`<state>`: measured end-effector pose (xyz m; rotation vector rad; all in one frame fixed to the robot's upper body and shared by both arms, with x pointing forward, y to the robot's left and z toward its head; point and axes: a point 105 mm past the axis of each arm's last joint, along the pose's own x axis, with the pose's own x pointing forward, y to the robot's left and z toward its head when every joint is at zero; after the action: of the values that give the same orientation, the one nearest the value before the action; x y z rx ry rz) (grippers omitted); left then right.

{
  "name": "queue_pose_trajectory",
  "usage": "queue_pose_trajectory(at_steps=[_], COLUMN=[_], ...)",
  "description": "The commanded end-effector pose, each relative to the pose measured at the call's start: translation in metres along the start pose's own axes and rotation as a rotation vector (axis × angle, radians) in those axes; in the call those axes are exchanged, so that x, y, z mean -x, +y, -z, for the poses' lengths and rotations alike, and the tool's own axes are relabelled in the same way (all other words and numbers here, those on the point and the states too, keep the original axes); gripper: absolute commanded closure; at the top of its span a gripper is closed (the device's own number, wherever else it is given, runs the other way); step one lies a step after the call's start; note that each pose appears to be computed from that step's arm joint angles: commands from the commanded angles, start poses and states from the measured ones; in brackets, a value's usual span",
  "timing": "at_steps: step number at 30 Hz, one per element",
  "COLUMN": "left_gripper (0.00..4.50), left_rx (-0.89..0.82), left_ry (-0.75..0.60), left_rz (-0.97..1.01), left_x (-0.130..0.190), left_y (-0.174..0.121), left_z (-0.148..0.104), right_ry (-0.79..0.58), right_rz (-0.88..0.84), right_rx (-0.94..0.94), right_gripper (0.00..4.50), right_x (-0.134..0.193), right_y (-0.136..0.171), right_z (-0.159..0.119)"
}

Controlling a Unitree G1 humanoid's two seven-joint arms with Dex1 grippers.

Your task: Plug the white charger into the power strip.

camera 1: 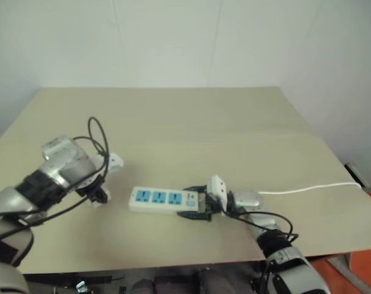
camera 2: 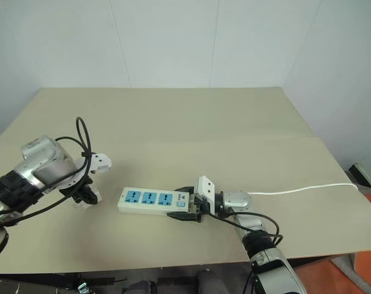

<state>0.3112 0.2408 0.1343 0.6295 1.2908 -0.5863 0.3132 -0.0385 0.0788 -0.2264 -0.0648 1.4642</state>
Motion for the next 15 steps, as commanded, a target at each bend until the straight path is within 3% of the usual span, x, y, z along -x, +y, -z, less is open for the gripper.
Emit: queue_pose_trajectory(at_steps=[1,7,15], left_gripper=[2.12,0.13,0.06], left_rx=[-0.006,0.005,-0.007], left_ry=[-0.021,-0.021,-0.006], left_rz=[-0.030,-0.021,-0.029], left_x=[0.006,0.010,0.032], left_y=[0.000,-0.005,0.000], left_z=[0.001,0.003,-0.014], right_ry=[0.000,-0.001,0.001], right_rz=[-0.018,-0.019,-0.023], right_rx=[-0.021,-0.021,-0.021], right_gripper=[1.08,1.08,1.08], right_x=[-0.003,-0.004,-0.005], right_y=[0.005,0.005,0.004], right_z=[0.003,0.003,0.003])
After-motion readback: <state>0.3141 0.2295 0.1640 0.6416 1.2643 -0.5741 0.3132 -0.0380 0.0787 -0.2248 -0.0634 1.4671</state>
